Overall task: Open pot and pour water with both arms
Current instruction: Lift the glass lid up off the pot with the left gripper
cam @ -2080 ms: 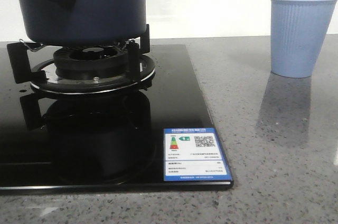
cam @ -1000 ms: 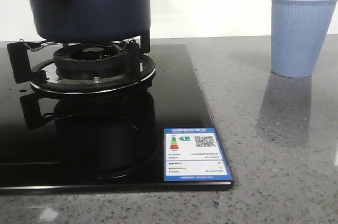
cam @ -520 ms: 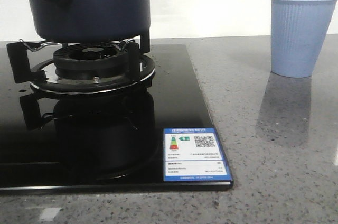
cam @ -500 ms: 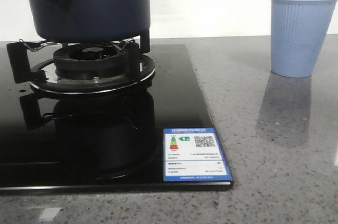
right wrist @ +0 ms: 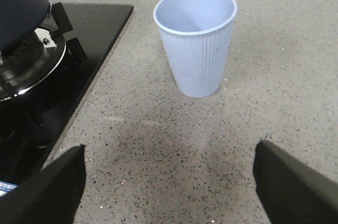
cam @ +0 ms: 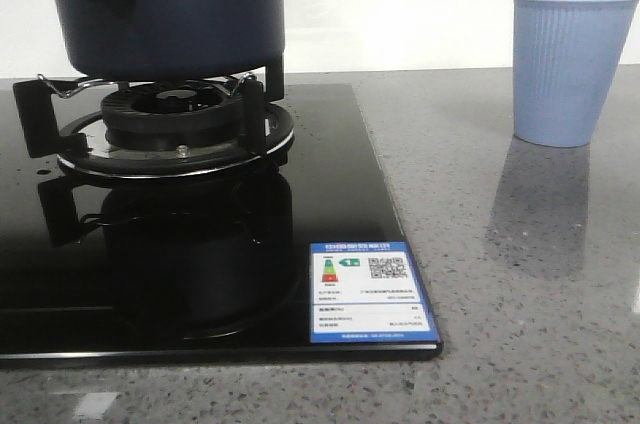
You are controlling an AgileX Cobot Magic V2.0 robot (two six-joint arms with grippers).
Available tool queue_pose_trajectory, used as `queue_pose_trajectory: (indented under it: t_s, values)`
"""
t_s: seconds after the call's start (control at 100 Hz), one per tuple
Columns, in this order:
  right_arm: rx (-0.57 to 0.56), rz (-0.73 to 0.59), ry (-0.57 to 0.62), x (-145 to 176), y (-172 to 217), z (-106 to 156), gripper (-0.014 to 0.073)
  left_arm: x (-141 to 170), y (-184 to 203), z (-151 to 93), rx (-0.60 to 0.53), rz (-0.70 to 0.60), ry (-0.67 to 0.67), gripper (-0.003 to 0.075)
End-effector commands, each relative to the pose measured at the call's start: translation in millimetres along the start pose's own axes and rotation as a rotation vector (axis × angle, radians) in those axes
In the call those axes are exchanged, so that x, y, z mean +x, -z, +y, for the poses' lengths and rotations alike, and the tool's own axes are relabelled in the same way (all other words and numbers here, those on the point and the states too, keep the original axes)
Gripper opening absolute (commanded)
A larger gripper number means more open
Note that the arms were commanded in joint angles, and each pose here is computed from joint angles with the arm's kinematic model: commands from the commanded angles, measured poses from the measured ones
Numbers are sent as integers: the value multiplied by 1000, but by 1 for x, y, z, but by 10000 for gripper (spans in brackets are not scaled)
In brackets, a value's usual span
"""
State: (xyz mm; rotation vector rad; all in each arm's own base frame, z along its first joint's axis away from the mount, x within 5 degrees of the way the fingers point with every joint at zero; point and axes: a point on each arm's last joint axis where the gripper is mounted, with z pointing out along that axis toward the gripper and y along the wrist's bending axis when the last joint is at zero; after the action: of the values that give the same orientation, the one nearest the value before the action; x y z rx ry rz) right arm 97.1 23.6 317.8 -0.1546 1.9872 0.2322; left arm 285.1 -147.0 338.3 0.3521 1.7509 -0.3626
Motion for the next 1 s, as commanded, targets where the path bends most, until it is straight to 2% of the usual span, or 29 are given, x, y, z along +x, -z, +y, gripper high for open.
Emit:
queue_pose_trajectory:
  t_s: [0.0, 0.15, 0.33, 0.83, 0.99]
  values:
    - [4, -86, 12, -15, 3, 0, 560, -26, 9, 0, -18, -141, 3, 428]
    - [4, -86, 12, -15, 3, 0, 560, -26, 9, 0, -18, -141, 3, 369]
    - [4, -86, 12, -15, 3, 0, 560, -31, 16, 0, -17, -162, 4, 370]
    - [4, -86, 12, -15, 3, 0, 560, -67, 65, 1, -11, -317, 10, 370]
    - [4, -86, 14, -15, 3, 0, 560, -74, 78, 10, -44, -352, 13, 370]
